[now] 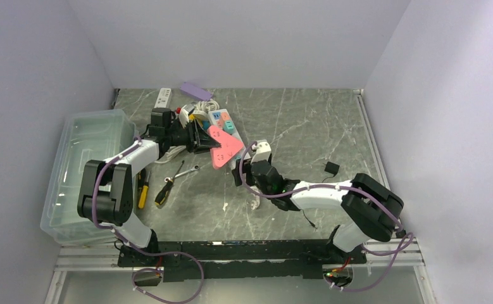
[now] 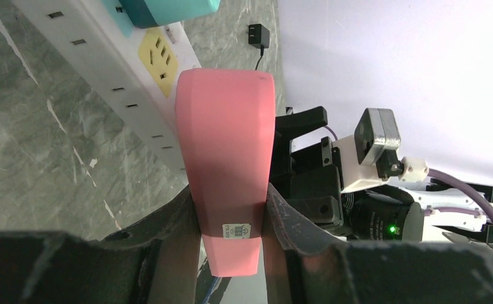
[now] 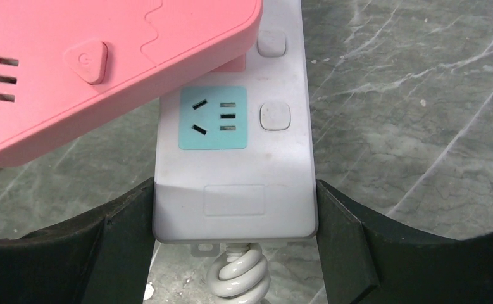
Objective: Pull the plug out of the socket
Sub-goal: Remove the plug from the socket.
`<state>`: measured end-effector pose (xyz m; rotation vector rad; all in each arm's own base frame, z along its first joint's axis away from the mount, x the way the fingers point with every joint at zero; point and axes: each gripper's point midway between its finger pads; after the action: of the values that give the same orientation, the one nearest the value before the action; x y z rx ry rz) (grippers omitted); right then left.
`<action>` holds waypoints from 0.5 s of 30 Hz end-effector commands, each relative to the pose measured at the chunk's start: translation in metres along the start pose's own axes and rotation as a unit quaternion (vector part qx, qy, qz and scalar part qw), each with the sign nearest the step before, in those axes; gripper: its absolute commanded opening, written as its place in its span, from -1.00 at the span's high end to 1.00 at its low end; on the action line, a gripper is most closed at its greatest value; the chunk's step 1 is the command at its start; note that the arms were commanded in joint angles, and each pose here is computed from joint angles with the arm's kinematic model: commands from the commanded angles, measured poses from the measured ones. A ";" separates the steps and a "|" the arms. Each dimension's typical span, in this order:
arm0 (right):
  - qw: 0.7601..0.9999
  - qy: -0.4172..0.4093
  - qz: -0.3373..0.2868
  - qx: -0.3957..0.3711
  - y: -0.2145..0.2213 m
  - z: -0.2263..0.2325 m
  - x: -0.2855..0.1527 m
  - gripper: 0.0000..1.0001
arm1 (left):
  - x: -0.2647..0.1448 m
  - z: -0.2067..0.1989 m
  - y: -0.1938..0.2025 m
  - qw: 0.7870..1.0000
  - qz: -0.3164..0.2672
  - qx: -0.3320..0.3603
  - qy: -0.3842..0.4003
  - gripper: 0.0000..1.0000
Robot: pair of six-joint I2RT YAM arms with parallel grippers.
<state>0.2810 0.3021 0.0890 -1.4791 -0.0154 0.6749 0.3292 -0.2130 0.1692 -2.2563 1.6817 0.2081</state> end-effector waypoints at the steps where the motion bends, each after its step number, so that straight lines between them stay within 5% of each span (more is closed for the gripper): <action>1: 0.998 0.055 0.002 0.027 0.000 -0.031 -0.001 1.00 | -0.013 -0.044 -0.012 0.993 -0.021 0.098 0.062 1.00; 15: 0.990 0.132 -0.006 -0.052 -0.001 -0.028 0.001 1.00 | -0.006 -0.038 -0.009 0.995 -0.008 0.075 0.065 1.00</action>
<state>0.2800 0.2726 0.0591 -1.6032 0.1559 0.6254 0.3349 -0.2159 0.1811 -2.2448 1.6642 0.0755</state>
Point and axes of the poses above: each gripper's point midway between its finger pads, its own x axis out along the fingers, its own z axis along the line the jaws close on, y = z × x, and after that the axes turned 6 degrees about -x, right-handed
